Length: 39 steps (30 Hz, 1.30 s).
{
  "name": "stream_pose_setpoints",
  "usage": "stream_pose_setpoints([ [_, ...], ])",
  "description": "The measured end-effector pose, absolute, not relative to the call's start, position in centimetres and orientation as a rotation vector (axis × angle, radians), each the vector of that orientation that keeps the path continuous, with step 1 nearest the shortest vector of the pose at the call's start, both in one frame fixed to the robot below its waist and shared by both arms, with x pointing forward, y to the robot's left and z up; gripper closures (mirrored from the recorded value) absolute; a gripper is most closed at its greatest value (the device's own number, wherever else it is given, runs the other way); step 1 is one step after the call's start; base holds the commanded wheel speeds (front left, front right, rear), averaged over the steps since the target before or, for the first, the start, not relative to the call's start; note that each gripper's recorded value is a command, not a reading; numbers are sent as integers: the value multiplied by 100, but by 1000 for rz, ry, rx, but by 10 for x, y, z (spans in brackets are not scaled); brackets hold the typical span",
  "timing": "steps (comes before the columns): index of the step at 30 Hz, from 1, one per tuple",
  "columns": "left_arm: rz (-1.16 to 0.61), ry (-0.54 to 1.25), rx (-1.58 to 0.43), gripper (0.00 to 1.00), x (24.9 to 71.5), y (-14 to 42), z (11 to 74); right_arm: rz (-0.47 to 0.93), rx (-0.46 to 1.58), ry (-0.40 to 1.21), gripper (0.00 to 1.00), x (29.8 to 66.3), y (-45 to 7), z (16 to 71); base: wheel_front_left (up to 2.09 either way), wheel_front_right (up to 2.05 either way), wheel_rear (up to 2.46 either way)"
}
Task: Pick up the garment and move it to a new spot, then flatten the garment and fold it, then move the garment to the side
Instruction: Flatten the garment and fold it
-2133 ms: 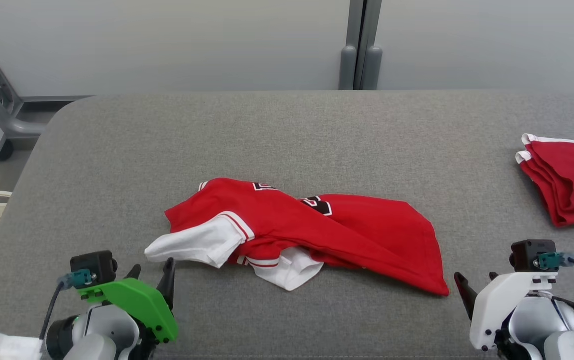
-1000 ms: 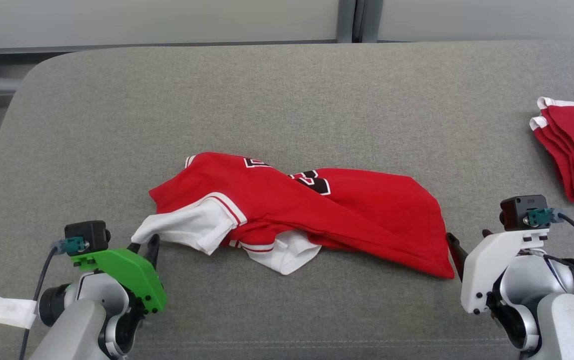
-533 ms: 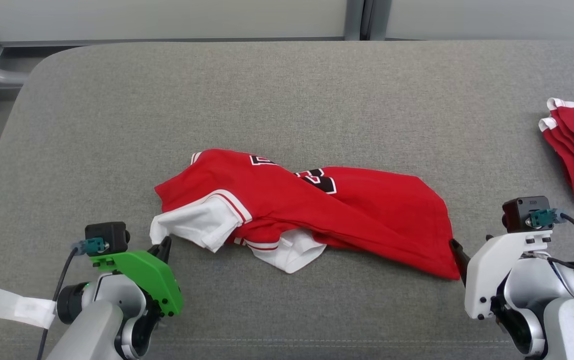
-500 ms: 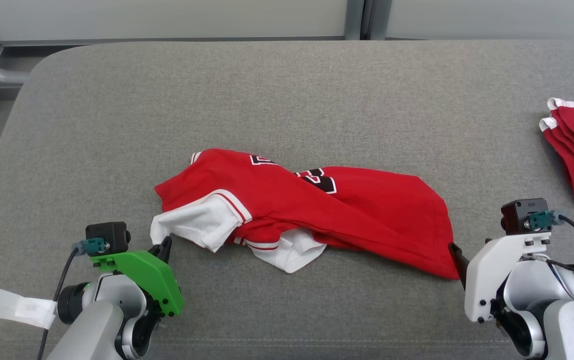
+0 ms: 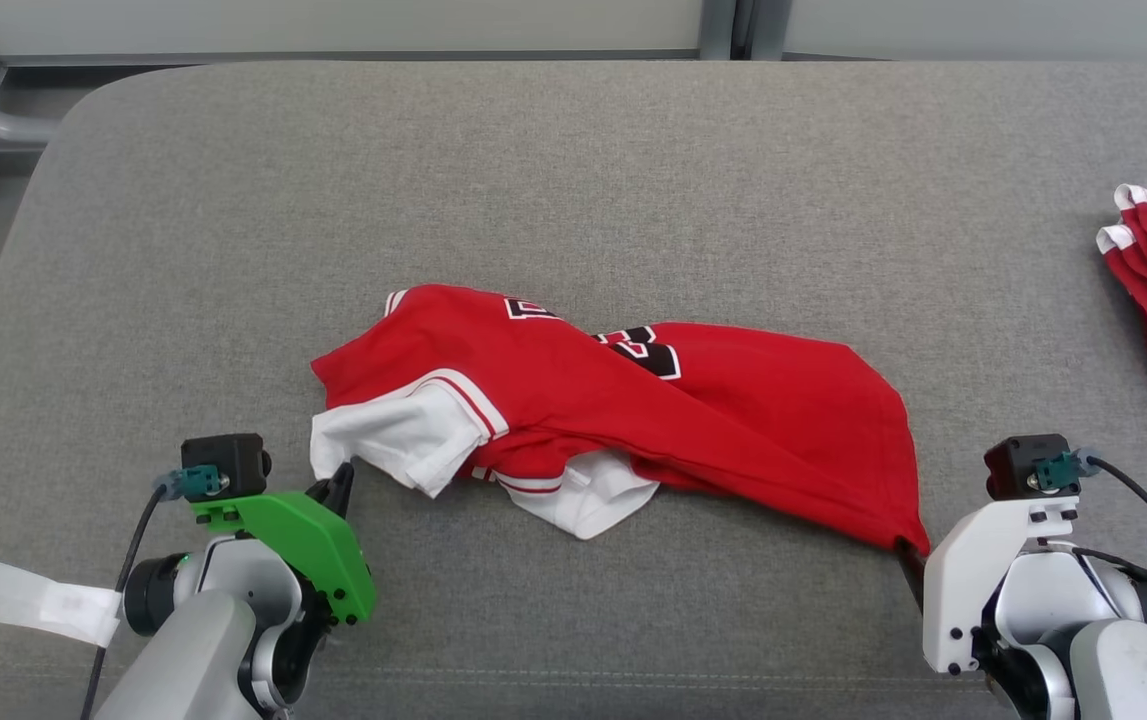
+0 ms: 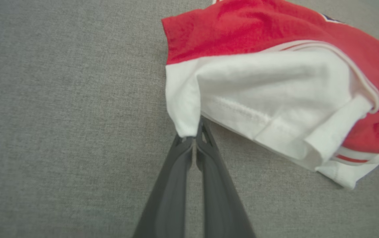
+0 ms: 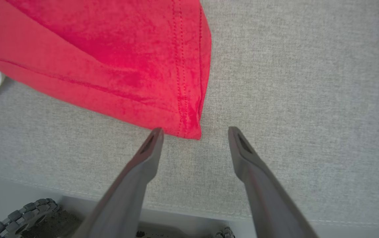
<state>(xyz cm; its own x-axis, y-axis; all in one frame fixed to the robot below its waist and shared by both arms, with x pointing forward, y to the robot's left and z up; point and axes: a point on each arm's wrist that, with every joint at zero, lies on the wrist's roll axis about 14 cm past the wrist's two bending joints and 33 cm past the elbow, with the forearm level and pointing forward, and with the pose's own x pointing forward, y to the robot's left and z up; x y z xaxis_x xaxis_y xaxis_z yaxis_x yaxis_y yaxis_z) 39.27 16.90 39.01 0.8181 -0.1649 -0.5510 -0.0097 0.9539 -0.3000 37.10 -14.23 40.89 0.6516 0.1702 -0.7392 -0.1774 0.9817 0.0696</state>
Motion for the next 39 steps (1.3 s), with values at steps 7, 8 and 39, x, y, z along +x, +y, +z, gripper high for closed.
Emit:
stream_pose_setpoints([
  [7,-82,623,-300,97,394,170,385,194,1,847,0,378,-142,396,0,0,0],
  [8,-81,624,-299,95,395,170,385,193,2,852,6,378,-142,395,0,0,0],
  [39,-73,628,-298,87,391,173,382,199,22,862,63,385,-138,383,0,0,0],
])
